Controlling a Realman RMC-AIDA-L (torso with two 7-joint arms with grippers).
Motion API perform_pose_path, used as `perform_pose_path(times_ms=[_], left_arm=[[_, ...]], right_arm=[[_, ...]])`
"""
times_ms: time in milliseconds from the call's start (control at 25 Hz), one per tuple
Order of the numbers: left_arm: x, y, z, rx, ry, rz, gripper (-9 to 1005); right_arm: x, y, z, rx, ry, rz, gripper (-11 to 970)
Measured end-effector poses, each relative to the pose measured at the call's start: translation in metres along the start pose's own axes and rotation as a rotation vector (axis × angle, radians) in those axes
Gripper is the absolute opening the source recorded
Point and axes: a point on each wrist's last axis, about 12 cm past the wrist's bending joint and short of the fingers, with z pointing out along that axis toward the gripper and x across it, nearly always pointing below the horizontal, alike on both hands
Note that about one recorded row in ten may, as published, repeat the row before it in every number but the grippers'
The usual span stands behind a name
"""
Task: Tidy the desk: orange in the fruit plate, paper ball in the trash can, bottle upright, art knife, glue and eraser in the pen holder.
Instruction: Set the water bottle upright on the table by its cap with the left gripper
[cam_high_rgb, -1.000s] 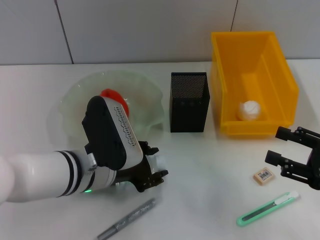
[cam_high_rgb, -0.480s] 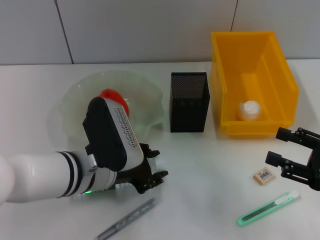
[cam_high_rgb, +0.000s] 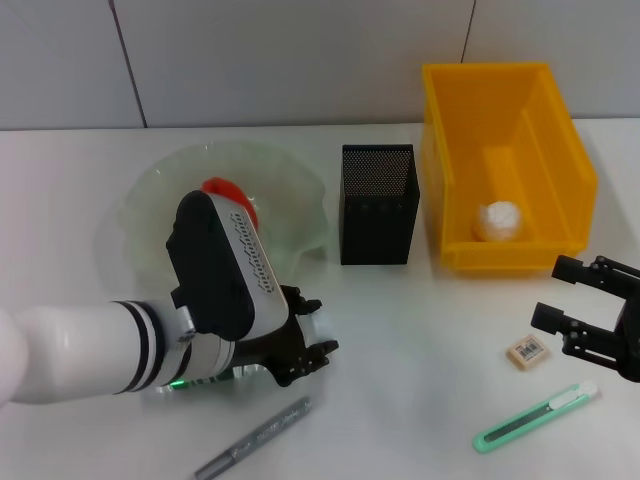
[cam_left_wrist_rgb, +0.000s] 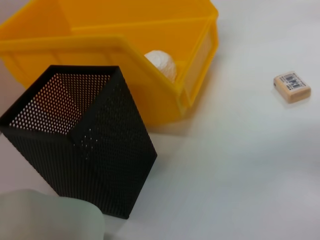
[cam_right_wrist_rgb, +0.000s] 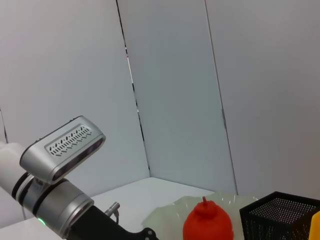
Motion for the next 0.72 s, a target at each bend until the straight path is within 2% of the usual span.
perform_pose_path(times_ms=[360, 720], left_arm=[[-0.003, -0.001, -0.002, 0.016, -0.004, 0.008, 465], [-0.013, -0.001, -0.017, -0.02, -0.056, 0.0, 459]], right_arm=[[0.0, 0.001, 0.0, 0.0, -0.001, 0.0, 706], [0.0, 0.001, -0.001, -0.005, -0.005, 0.0, 705]])
